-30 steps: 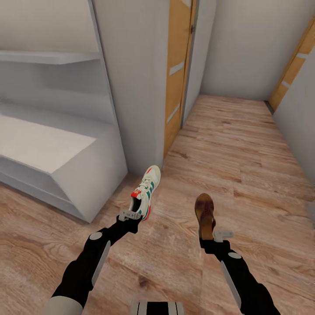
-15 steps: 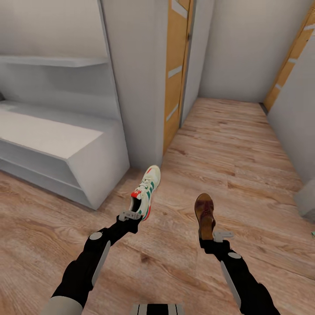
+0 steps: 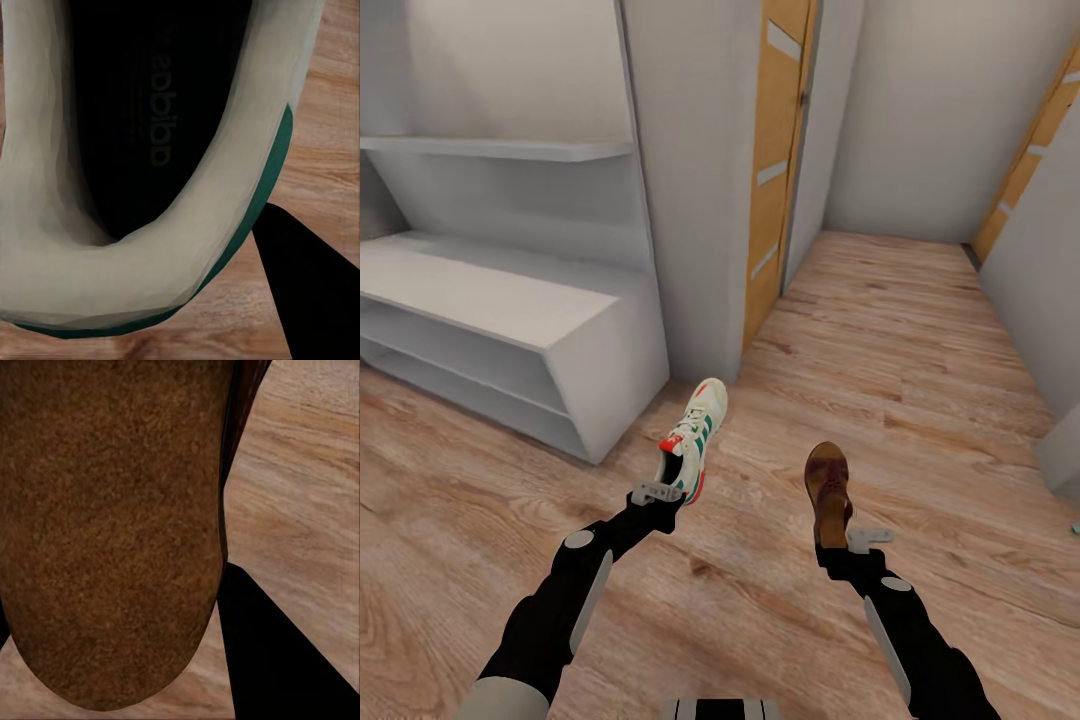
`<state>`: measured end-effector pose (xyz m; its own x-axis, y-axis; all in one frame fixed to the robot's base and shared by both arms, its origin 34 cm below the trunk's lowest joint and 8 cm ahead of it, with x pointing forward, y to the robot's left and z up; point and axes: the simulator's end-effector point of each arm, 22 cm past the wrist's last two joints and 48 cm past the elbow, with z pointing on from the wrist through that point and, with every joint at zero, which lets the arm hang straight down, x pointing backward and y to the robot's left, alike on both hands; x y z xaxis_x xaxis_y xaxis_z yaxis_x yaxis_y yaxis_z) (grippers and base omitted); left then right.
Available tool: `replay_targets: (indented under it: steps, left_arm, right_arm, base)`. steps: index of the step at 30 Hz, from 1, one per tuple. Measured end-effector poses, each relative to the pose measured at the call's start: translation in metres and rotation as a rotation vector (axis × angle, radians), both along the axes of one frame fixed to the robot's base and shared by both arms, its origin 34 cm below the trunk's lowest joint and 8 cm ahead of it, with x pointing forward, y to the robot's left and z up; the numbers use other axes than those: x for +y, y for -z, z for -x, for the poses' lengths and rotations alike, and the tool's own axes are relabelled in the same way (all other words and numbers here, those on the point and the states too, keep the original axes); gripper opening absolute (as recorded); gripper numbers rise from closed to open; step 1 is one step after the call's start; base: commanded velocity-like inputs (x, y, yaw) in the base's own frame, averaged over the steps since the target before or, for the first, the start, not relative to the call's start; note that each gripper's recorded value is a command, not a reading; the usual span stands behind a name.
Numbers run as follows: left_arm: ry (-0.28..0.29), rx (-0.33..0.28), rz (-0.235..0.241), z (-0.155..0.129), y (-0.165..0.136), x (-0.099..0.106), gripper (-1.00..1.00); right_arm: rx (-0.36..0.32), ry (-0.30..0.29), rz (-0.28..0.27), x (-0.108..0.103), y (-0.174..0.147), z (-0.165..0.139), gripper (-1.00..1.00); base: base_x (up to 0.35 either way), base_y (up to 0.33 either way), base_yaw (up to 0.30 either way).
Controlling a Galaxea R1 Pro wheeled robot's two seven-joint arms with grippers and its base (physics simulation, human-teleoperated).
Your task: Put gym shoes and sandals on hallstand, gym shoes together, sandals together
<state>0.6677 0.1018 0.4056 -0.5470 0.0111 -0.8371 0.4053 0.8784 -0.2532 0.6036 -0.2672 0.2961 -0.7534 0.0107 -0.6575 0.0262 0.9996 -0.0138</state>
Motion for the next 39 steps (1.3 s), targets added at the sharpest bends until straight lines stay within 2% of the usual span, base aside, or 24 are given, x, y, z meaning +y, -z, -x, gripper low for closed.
replay_targets:
  steps: [14,26,31,39]
  left_arm:
    - [0.000,-0.016,0.001,-0.002,-0.009,-0.001,-1.00]
    - [0.000,-0.076,0.002,-0.006,-0.047,-0.001,-1.00]
    - [0.000,-0.083,0.001,-0.006,-0.050,-0.001,-1.00]
    - [0.000,-0.086,0.002,-0.007,-0.052,-0.001,-1.00]
  right_arm:
    - [-0.016,0.000,0.000,0.000,-0.008,-0.003,-1.00]
    - [-0.078,0.000,0.000,0.000,-0.042,-0.015,-1.00]
    - [-0.083,0.000,0.000,0.000,-0.045,-0.016,-1.00]
    - [-0.085,-0.001,0.000,0.001,-0.046,-0.016,-1.00]
  base:
    - [-0.001,0.000,0.230]
    - [0.000,0.000,0.232]
    - [0.000,0.000,0.232]
    - [-0.083,0.064,0.066]
